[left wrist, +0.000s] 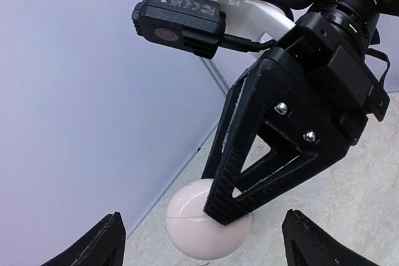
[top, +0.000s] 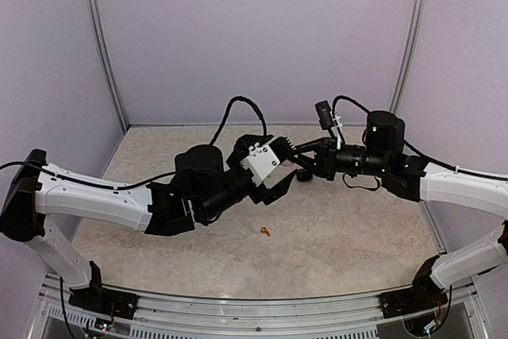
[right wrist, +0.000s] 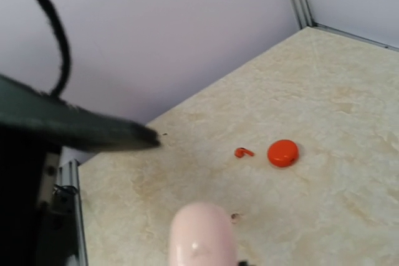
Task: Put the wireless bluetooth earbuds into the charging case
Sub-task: Pass from the right arm to the left
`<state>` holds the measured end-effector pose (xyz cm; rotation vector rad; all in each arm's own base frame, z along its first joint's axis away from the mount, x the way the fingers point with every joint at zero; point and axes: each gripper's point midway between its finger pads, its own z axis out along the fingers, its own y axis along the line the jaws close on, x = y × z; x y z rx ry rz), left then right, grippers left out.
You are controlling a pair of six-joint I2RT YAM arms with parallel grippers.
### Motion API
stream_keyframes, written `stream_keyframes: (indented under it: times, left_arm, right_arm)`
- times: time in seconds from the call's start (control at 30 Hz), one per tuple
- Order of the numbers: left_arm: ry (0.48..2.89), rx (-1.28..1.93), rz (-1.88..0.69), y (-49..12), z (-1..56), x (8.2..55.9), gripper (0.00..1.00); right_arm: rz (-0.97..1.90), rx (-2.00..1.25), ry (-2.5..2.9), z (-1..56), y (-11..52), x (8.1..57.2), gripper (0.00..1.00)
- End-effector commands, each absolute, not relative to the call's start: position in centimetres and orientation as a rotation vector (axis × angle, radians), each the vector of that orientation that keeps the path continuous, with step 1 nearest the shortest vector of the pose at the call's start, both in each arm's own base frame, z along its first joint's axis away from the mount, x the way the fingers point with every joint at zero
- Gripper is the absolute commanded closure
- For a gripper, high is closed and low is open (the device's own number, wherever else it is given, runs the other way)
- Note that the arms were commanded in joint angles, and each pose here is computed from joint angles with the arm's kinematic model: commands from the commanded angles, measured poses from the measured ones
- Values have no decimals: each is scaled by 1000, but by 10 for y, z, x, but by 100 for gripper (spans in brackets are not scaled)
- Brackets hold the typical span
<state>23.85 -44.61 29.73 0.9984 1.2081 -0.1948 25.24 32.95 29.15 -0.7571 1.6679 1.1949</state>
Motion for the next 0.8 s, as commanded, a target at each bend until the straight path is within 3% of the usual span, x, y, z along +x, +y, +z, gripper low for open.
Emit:
stream_keyframes:
  times: [0.0, 0.13, 0.33, 0.57, 0.77]
  left_arm:
    - [1176, 974, -278, -431, 317, 222, 10]
    - [1207, 1062, -431, -417, 309, 204, 8]
    - [1222, 1177, -884, -389, 333, 182, 25]
    - [1263, 1231, -1059, -378, 341, 172, 43]
    - [1324, 1304, -1129, -393, 325, 166, 50]
  right_arm:
    - [1108, -804, 1628, 311, 325, 254, 83]
    - [1040, -906, 1606, 316, 323, 249, 85]
    - [1092, -1136, 1520, 318, 328, 217, 86]
    - [1130, -1233, 1464, 323, 329, 196, 88]
    - [1136, -1305, 1497, 314, 338, 183, 89]
